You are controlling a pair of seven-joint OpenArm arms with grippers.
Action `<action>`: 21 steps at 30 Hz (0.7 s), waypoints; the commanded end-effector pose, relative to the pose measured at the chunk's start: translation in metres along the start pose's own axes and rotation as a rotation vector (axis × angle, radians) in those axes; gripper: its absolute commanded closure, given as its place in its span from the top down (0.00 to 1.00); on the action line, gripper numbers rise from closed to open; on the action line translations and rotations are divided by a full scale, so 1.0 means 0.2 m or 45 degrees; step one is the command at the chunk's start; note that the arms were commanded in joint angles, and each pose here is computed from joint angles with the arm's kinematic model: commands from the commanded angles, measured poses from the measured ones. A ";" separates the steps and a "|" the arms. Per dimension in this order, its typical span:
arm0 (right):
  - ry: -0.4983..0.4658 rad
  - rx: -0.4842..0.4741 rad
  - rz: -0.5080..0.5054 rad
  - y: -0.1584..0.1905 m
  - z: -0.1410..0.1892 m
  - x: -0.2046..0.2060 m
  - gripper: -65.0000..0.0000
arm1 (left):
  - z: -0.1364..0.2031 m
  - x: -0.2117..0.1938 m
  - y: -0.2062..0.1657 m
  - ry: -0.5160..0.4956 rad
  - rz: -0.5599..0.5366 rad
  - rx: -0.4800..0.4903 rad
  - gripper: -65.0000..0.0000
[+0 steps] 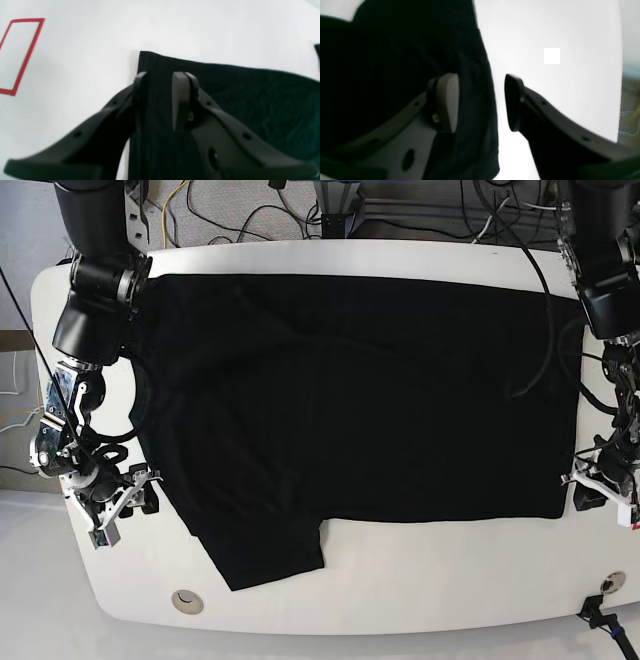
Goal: Fold the T-shirt properly
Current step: 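Move both grippers down the shirt sides toward the hem corners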
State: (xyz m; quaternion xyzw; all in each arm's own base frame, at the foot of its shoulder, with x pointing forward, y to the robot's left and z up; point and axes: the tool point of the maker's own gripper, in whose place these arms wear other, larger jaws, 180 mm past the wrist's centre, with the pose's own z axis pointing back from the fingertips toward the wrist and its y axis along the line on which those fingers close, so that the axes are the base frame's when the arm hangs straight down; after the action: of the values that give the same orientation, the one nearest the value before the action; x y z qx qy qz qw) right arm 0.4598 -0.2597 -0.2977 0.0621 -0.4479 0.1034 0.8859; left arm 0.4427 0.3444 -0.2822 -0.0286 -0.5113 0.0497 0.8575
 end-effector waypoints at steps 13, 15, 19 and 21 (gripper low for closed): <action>0.019 0.108 -0.168 -0.03 -0.14 0.13 0.46 | -0.19 0.32 0.09 -0.134 0.093 0.062 0.30; 0.023 0.111 -0.176 -0.02 -0.15 0.12 0.46 | -0.21 0.29 0.09 -0.108 0.089 0.066 0.30; 0.026 0.099 -0.188 -0.03 -0.15 0.12 0.46 | -0.21 0.33 0.08 -0.108 0.081 0.071 0.29; 0.031 0.106 -0.200 -0.02 -0.17 0.11 0.46 | -0.22 0.33 0.08 -0.111 0.079 0.070 0.29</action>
State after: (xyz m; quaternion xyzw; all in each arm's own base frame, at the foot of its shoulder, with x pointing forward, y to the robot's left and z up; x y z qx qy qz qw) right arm 0.4828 -0.2511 -0.3282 0.1314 -0.3894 0.0524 0.9102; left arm 0.5014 0.3612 -0.2748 -0.0221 -0.5151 0.0920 0.8519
